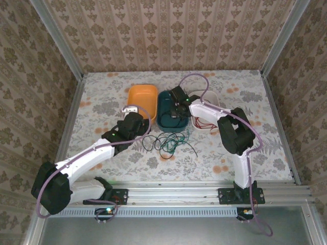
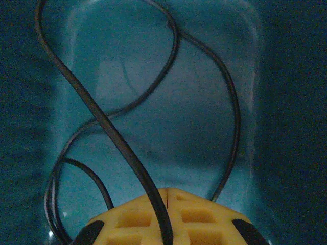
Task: Untangle the cables
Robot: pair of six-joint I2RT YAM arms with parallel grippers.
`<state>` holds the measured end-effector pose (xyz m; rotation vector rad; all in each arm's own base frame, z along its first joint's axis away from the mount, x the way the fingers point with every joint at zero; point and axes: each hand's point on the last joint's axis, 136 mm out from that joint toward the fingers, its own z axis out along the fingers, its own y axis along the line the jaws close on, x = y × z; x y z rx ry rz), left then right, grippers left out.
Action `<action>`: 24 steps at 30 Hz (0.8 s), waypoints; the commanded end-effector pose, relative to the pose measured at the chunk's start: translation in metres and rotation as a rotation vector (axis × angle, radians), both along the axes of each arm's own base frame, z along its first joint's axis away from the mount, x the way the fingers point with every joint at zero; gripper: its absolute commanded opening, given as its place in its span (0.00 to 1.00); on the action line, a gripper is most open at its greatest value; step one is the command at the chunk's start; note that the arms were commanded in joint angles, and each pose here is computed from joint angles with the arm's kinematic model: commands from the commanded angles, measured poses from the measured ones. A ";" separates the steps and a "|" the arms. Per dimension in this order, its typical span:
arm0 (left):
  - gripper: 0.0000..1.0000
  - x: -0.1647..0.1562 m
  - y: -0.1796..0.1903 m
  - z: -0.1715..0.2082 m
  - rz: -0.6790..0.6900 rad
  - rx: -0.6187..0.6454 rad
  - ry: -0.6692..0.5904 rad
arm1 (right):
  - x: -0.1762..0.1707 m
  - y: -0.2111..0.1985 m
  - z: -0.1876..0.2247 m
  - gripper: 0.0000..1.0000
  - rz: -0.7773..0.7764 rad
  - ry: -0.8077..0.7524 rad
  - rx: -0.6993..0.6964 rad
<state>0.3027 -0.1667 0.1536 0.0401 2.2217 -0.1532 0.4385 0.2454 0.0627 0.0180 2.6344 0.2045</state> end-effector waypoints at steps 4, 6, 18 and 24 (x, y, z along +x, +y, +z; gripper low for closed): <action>0.95 -0.006 -0.004 -0.004 -0.044 0.028 0.027 | -0.010 -0.018 0.052 0.35 -0.061 -0.101 0.021; 0.95 -0.007 -0.005 -0.006 -0.059 0.036 0.037 | -0.012 -0.023 0.073 0.46 -0.081 -0.156 0.040; 0.94 -0.035 -0.037 -0.041 -0.303 0.056 0.183 | -0.026 -0.045 0.160 0.56 -0.125 -0.382 0.127; 0.91 -0.066 -0.054 -0.083 -0.427 0.134 0.357 | -0.036 -0.057 0.155 0.55 -0.149 -0.381 0.109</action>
